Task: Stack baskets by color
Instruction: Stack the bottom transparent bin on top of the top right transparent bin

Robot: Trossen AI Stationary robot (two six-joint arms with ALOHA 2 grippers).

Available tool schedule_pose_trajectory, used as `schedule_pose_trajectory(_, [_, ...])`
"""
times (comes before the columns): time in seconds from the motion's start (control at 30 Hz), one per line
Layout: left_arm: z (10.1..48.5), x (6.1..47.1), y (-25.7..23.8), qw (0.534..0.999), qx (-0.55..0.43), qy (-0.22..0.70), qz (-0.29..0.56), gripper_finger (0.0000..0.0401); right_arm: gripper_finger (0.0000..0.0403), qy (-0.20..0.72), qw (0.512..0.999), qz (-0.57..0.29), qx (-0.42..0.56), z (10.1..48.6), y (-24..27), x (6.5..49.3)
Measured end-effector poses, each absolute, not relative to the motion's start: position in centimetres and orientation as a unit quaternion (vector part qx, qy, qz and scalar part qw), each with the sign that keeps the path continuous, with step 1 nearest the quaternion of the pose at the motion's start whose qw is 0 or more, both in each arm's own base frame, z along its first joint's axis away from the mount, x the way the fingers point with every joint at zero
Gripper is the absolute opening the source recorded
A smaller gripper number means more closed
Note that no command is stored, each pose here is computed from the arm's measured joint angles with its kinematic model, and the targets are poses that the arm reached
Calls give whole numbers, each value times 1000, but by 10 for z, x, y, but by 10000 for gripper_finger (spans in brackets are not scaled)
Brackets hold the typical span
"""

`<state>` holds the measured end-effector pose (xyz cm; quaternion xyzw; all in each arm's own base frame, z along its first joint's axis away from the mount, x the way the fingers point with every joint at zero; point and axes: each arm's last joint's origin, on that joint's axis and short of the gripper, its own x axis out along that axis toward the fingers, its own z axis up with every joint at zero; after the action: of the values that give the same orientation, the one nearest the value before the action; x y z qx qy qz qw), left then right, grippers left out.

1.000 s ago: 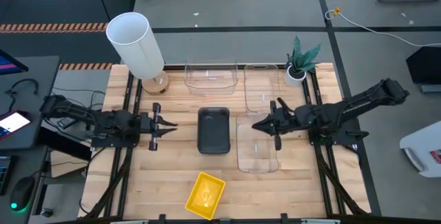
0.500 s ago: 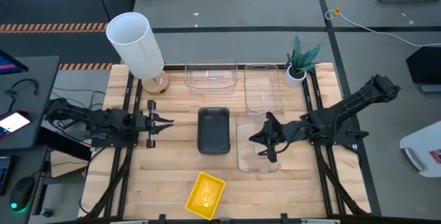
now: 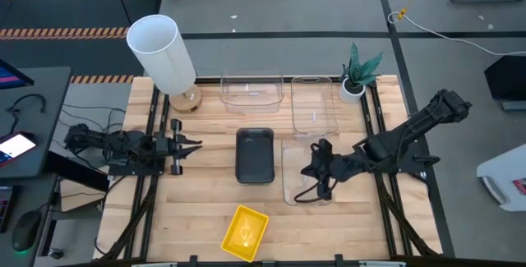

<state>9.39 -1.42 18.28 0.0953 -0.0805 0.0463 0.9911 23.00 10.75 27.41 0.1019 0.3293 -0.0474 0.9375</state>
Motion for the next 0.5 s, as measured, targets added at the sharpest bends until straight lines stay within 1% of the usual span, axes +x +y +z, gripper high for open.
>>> schedule_pose_trajectory(0.13, [183,94,-14,991,94,-79,51,47,41,353,929,-43,102,281,115,234])
schedule_pose_trajectory(0.33, [182,94,-13,990,110,-72,59,48,82,404,908,-54,97,282,124,237])
schedule_pose_trajectory(0.5, [181,95,-14,992,92,-68,56,48,111,437,891,-54,107,282,131,242])
